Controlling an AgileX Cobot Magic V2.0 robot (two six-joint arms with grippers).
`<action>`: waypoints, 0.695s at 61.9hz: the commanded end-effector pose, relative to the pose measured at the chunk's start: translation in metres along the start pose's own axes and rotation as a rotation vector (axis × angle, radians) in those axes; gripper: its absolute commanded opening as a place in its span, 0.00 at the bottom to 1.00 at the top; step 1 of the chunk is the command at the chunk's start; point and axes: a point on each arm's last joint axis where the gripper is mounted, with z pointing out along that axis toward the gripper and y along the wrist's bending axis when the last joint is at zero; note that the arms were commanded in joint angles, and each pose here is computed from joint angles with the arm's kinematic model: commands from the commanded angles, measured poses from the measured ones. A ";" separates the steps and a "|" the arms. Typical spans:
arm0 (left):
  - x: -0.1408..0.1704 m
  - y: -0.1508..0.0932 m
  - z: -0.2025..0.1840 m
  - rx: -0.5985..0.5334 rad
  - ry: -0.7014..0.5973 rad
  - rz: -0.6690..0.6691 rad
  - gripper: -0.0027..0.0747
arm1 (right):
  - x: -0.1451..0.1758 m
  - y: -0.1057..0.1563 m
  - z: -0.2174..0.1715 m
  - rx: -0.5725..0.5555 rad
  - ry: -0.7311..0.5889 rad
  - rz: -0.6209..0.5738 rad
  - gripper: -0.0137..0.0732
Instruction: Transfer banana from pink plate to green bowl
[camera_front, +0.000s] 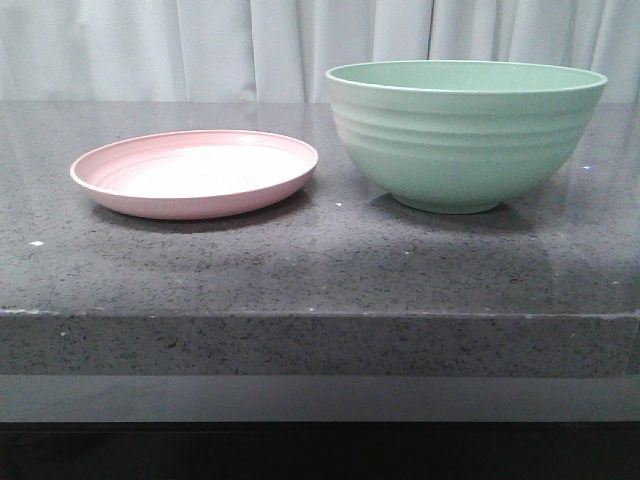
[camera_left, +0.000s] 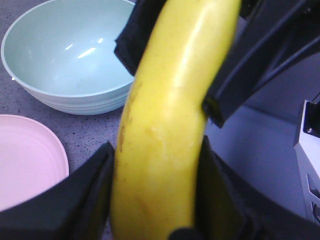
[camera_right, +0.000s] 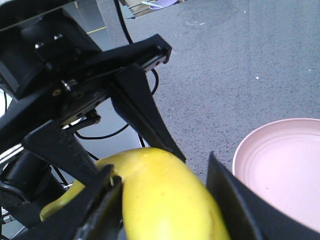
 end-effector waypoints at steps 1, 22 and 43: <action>-0.016 -0.001 -0.010 -0.039 -0.112 -0.018 0.37 | -0.017 0.010 -0.008 -0.023 -0.068 -0.018 0.33; -0.015 -0.001 -0.010 -0.042 -0.108 -0.014 0.87 | -0.015 0.009 -0.008 -0.013 -0.055 -0.031 0.33; -0.017 -0.002 -0.012 -0.037 -0.109 -0.009 0.78 | -0.017 -0.011 -0.014 0.199 -0.019 -0.002 0.33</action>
